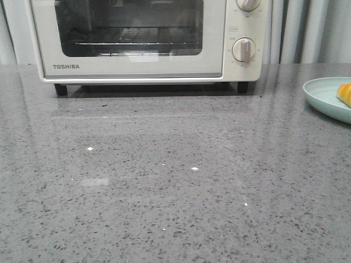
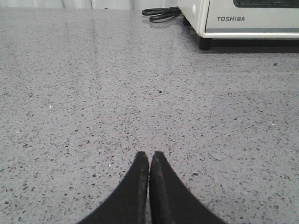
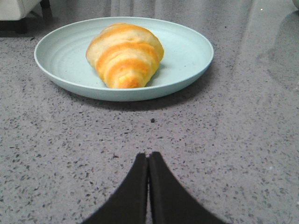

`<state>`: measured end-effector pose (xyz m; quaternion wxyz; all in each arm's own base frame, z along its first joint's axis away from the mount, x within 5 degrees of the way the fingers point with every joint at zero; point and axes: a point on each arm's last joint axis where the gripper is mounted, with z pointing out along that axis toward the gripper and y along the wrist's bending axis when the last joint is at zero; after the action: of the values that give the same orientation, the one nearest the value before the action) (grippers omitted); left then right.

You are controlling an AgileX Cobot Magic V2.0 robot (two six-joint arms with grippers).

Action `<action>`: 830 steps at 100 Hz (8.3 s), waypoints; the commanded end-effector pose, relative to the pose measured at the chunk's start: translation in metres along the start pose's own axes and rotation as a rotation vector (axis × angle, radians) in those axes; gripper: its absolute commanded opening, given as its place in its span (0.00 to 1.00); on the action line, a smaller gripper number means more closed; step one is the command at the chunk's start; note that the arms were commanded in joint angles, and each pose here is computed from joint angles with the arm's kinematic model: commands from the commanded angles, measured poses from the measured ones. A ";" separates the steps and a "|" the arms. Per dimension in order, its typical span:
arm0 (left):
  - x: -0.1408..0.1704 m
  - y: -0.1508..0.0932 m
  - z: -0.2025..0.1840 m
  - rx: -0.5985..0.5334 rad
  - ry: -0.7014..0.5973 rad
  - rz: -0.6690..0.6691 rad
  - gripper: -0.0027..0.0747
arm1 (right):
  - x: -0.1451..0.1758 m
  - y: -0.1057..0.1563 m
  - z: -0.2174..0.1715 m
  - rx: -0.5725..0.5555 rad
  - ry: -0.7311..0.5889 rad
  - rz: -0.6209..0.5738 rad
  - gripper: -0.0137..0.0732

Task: Put bread in oven
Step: 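Move the left gripper toward the toaster oven door handle, then hook the door handle with the left gripper and pull it down open, then withdraw the left gripper away from the opened oven door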

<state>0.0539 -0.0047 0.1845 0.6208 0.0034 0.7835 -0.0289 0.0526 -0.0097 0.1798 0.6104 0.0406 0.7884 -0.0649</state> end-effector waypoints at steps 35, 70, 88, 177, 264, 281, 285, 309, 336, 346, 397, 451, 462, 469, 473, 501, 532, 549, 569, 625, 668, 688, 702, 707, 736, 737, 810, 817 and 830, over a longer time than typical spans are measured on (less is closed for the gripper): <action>0.000 0.001 0.000 -0.003 -0.073 -0.011 0.01 | 0.005 0.000 0.001 0.008 -0.018 -0.014 0.10; 0.000 0.001 0.000 -0.003 -0.073 -0.011 0.01 | 0.005 0.000 0.001 0.008 -0.018 -0.014 0.10; 0.000 0.001 0.000 -0.005 -0.073 -0.004 0.01 | 0.005 0.000 0.001 0.008 -0.018 -0.014 0.10; -0.030 0.017 -0.009 0.027 -0.464 -0.991 0.01 | -0.044 -0.002 -0.013 -0.122 -0.508 0.570 0.10; -0.220 -0.053 0.054 0.385 -0.058 -0.015 0.01 | -0.137 0.005 -0.015 -0.166 -0.300 0.208 0.10; -0.246 -0.093 0.086 0.526 -0.056 0.115 0.01 | -0.137 0.005 -0.011 -0.164 -0.277 0.207 0.10; -0.250 -0.101 0.095 0.541 -0.052 0.119 0.01 | -0.136 0.005 -0.011 -0.164 -0.275 0.207 0.10; -0.274 -0.126 0.136 0.561 -0.055 0.116 0.01 | -0.135 0.005 -0.010 -0.164 -0.265 0.206 0.10; -0.271 -0.140 0.170 0.557 -0.015 0.111 0.01 | -0.135 0.005 -0.010 -0.164 -0.265 0.206 0.10; -0.265 -0.142 0.178 0.554 0.009 0.113 0.01 | -0.135 0.005 -0.010 -0.164 -0.265 0.206 0.10; -0.259 -0.143 0.193 0.512 -0.001 0.121 0.01 | -0.135 0.005 -0.010 -0.164 -0.265 0.206 0.10; -0.250 -0.141 0.208 0.486 0.024 0.119 0.01 | -0.135 0.005 -0.010 -0.164 -0.262 0.206 0.10; -0.249 -0.142 0.207 0.496 0.037 0.120 0.01 | -0.135 0.006 -0.010 -0.163 -0.255 0.206 0.10; -0.247 -0.143 0.207 0.506 0.049 0.125 0.01 | -0.134 0.006 -0.010 -0.163 -0.253 0.205 0.10; -0.246 -0.144 0.206 0.516 0.062 0.128 0.01 | -0.134 0.006 -0.010 -0.163 -0.253 0.205 0.10; -0.237 -0.147 0.203 0.577 0.148 0.192 0.01 | -0.134 0.006 -0.010 -0.163 -0.253 0.205 0.10; -0.222 -0.143 0.196 0.582 0.205 0.200 0.01 | -0.133 0.006 -0.010 -0.163 -0.240 0.206 0.10; -0.208 -0.139 0.188 0.582 0.245 0.205 0.01 | -0.133 0.006 -0.010 -0.163 -0.239 0.206 0.10; -0.186 -0.134 0.182 0.580 0.305 0.209 0.01 | -0.133 0.006 -0.010 -0.163 -0.239 0.206 0.10; -0.126 -0.123 0.171 0.572 0.487 0.207 0.01 | -0.133 0.006 -0.010 -0.163 -0.235 0.206 0.10; -0.117 -0.127 0.160 0.664 0.616 0.212 0.01 | -0.133 0.006 -0.010 -0.163 -0.237 0.206 0.10; -0.144 -0.122 0.134 0.682 0.498 0.195 0.01 | -0.136 0.005 -0.010 -0.164 -0.266 0.208 0.10; -0.176 -0.111 0.092 0.704 0.325 0.188 0.01 | -0.136 0.005 -0.011 -0.165 -0.270 0.208 0.10; -0.187 -0.106 0.073 0.715 0.254 0.182 0.01 | -0.136 0.005 -0.011 -0.165 -0.270 0.208 0.10; -0.213 -0.076 -0.006 0.684 0.014 0.156 0.01 | -0.147 0.006 -0.006 -0.160 -0.179 0.200 0.10; -0.213 -0.075 -0.007 0.680 0.013 0.156 0.01 | -0.148 0.006 -0.006 -0.159 -0.172 0.196 0.10; -0.192 -0.050 -0.037 0.566 0.000 0.139 0.01 | -0.231 0.018 0.132 -0.059 0.574 0.034 0.53; -0.192 -0.050 -0.037 0.567 0.000 0.138 0.01 | -0.229 0.020 0.144 -0.072 0.619 -0.018 0.53; -0.192 -0.050 -0.037 0.569 0.000 0.136 0.01 | -0.224 0.025 0.160 -0.092 0.691 -0.069 0.53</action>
<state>0.0586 -0.0473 0.3674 0.5610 0.2524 0.7653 -0.1893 0.2596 -0.0060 0.3441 0.2873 0.0270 0.9572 -0.0207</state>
